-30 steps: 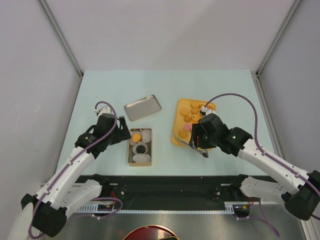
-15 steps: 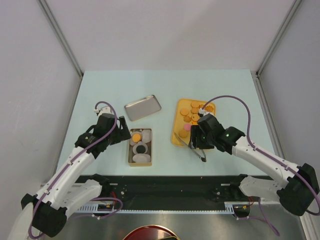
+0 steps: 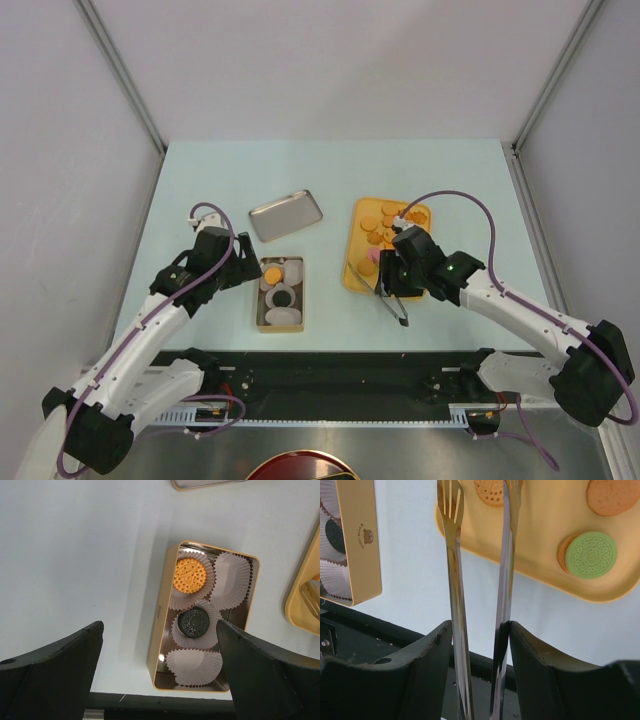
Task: Pack the cookies
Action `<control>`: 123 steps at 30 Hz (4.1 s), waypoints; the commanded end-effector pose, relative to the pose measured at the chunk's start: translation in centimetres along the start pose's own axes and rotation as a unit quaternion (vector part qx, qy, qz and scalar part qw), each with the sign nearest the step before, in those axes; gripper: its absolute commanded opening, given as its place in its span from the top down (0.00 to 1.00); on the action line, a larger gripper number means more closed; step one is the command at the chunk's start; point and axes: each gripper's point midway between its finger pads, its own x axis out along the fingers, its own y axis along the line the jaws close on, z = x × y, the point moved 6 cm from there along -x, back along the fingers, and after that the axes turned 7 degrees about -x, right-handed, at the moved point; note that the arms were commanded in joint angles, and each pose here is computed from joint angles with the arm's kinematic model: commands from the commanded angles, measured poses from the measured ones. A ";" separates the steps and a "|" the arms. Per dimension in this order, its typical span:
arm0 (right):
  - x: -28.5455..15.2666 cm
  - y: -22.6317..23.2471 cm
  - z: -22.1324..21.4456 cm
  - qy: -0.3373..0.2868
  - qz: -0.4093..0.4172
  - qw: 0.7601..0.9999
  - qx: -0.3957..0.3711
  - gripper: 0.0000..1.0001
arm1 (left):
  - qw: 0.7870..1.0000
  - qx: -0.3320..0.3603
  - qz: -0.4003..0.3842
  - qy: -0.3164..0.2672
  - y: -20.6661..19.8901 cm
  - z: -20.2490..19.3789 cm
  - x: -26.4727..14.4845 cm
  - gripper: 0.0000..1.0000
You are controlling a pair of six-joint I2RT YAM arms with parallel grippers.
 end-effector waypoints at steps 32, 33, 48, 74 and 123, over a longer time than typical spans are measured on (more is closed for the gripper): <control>3.1 -2.3 -4.1 0.020 -0.040 0.999 -0.013 0.47 | 1.000 -0.006 -0.018 -0.003 -0.3 0.1 -0.2 0.00; 3.3 -2.3 -4.1 0.021 -0.043 0.999 -0.016 0.47 | 1.000 -0.006 -0.017 -0.004 -0.3 0.1 -0.2 0.00; 2.6 2.1 -4.7 0.006 -0.057 0.997 -0.055 0.09 | 1.000 -0.006 -0.019 -0.002 -0.4 0.0 0.0 0.00; 10.3 3.7 -10.0 -0.011 -0.144 0.990 0.000 0.10 | 0.999 0.003 -0.032 -0.005 -0.5 -0.3 -0.5 0.00; -4.7 0.9 3.0 -0.026 -0.084 0.990 -0.110 0.70 | 1.000 0.004 -0.026 -0.003 -0.6 -0.4 -0.2 0.00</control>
